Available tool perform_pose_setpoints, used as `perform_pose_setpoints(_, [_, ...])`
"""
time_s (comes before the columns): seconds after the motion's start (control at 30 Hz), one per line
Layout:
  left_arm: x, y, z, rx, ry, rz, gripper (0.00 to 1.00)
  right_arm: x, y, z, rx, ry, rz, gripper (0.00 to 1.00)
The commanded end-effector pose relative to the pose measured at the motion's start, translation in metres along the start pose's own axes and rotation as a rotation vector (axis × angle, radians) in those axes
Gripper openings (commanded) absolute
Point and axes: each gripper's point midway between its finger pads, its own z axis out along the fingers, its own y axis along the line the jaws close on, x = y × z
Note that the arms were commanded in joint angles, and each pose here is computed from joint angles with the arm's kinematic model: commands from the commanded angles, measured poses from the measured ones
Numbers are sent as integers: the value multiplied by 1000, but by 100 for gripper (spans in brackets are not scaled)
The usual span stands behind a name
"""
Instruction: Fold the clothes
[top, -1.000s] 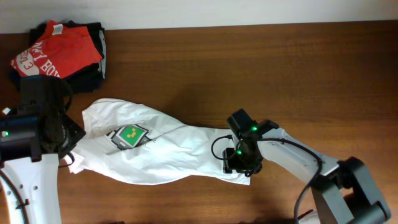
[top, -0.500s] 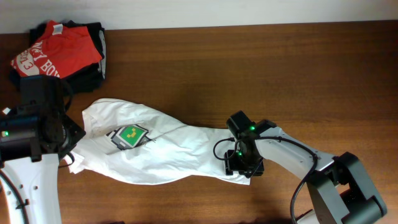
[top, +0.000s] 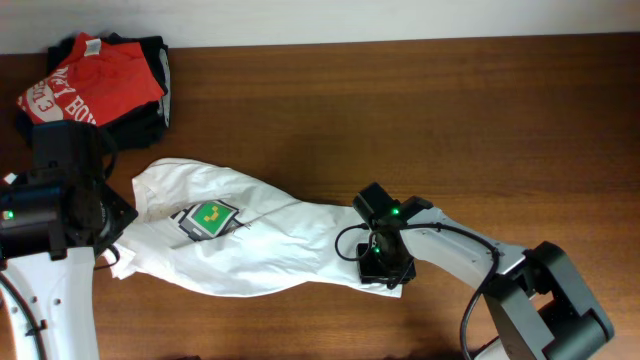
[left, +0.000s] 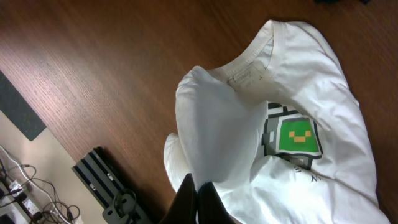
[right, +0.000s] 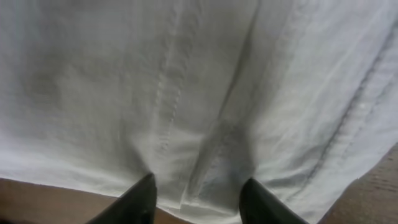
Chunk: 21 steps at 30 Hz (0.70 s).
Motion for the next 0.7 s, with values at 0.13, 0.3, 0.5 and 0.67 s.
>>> perform_pose_setpoints(0.13, [-4,3,-1,-16,-18,9,0,-19,1,-19,73,-53,5,18])
perform_pose_setpoints(0.3, [-3,4,-1,-17,-15,10,0,-28,7,-44,99,-75,4,4])
perform_pose_setpoints(0.5, [2,8,-1,-32,5,19,0,-12,-7,-41,149,-31,13,37])
perform_pose_setpoints(0.67, [2,8,-1,-34,7,20,0,-7,0,-16,56,-17,10,41])
